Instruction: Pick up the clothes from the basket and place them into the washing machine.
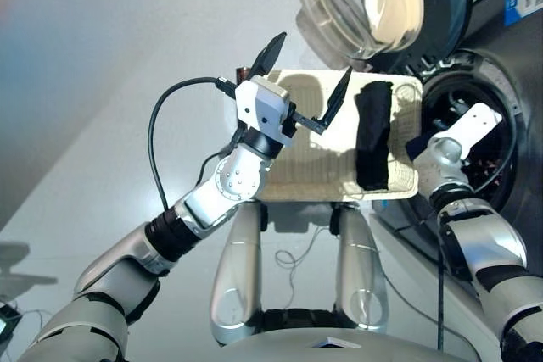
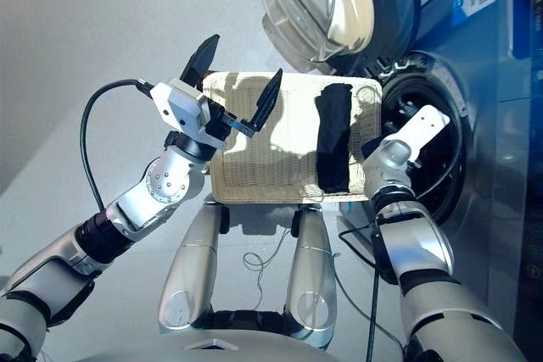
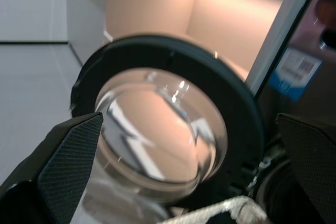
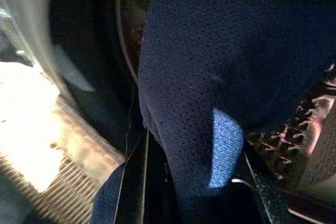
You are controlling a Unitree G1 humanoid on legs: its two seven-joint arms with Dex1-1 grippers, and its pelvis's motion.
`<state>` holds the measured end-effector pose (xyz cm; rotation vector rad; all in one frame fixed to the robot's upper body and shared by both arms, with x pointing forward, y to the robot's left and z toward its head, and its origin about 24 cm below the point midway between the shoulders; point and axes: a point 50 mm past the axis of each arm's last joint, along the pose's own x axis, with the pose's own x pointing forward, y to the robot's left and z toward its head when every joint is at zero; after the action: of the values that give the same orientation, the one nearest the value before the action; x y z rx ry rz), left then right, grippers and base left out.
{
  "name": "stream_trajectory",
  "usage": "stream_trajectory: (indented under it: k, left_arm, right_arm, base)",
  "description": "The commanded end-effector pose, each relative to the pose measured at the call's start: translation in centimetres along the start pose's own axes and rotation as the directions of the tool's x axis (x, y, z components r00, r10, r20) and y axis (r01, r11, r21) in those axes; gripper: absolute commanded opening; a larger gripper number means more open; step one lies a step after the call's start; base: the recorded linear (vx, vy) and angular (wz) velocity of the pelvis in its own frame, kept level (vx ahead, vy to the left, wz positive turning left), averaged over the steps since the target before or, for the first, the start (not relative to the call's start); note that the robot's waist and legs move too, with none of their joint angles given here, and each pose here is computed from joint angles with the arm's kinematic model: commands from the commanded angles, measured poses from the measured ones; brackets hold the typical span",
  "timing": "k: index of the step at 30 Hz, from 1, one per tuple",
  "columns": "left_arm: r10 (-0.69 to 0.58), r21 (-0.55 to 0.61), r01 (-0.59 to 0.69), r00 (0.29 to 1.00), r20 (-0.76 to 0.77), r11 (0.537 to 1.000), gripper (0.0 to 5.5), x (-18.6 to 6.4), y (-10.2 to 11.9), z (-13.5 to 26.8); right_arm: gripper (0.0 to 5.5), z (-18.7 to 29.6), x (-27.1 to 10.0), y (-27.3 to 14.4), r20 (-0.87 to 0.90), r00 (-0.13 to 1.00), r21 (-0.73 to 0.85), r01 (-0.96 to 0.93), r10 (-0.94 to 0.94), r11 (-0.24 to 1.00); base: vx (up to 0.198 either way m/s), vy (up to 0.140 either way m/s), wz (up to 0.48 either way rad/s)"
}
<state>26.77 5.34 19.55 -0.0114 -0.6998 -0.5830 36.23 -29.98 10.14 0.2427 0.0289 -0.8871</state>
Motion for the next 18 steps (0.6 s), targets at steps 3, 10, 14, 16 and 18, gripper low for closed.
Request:
stream_trajectory:
  k: [3, 10, 14, 16, 18]
  left_arm:
    - [-0.01, -0.05, 0.02, 0.982, 0.19, 0.999, 5.5, 0.3, -0.7, 3.8]
    - [0.004, -0.056, 0.009, 0.972, 0.234, 0.998, 5.5, 0.0, -0.6, 4.9]
    - [0.011, -0.044, 0.002, 0.96, 0.281, 0.999, 5.5, 0.0, -0.5, 5.9]
    - [0.012, -0.029, -0.004, 0.954, 0.299, 1.0, 5.5, 0.1, -0.3, 6.3]
    - [0.022, -0.013, -0.019, 0.949, 0.315, 1.0, 5.5, 0.1, -0.1, 6.6]
  right_arm:
    - [0.0, 7.3, 2.8, -3.6, 0.179, 0.969, 0.094, 0.153, -0.168, 0.984]
    - [0.0, 11.1, 3.7, -5.6, 0.256, 0.938, 0.097, 0.215, -0.233, 0.972]
    - [0.0, 12.5, 4.0, -6.6, 0.286, 0.923, 0.09, 0.241, -0.257, 0.966]
    - [0.0, 13.0, 4.1, -6.9, 0.299, 0.917, 0.085, 0.249, -0.263, 0.965]
    - [0.0, 13.3, 4.1, -7.2, 0.311, 0.912, 0.073, 0.258, -0.268, 0.963]
  base:
    - [-0.011, -0.041, 0.071]
    - [-0.007, -0.002, 0.009]
    - [0.0, 0.0, 0.0]
    - [0.0, 0.0, 0.0]
    - [0.0, 0.0, 0.0]
